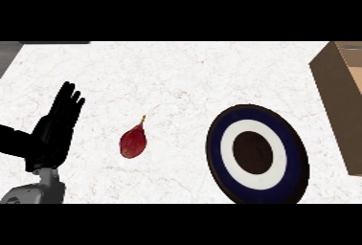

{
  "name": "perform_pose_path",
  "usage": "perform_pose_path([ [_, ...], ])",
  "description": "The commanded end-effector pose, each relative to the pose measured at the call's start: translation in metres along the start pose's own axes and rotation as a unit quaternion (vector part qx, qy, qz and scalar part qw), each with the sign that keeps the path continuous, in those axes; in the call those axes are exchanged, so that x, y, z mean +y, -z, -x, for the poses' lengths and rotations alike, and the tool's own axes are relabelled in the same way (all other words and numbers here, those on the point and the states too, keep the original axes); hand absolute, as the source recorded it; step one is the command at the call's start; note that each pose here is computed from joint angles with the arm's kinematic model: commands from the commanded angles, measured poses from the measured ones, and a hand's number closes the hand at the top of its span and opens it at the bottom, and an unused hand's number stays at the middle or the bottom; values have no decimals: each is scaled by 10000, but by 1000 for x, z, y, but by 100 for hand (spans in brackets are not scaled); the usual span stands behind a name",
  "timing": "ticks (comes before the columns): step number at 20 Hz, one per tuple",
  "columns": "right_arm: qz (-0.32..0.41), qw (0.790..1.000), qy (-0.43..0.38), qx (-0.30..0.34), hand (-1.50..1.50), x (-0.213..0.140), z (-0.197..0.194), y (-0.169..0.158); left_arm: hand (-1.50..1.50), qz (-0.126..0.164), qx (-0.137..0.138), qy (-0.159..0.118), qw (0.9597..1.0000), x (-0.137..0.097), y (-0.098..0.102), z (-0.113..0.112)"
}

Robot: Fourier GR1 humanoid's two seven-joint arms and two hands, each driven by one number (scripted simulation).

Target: Pick the eggplant from the plate and place it in the cardboard box

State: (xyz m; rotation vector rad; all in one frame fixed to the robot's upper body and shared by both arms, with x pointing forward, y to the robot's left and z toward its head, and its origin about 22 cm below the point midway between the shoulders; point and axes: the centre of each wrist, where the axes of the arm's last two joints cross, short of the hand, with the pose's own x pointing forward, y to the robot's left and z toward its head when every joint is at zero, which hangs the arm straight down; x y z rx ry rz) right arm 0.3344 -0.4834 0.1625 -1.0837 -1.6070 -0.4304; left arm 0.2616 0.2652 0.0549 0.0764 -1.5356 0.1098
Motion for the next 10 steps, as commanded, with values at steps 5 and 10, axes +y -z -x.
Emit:
perform_pose_path([
  [5, 375, 9987, 346, -43, -150, -67, 25, -3, 0, -21, -59, 44, 10000, 14, 6, 1],
  [10, 400, 9987, 313, -80, -150, -112, 51, -26, 0, -76, -49, -28, 10000, -7, 3, -11],
])
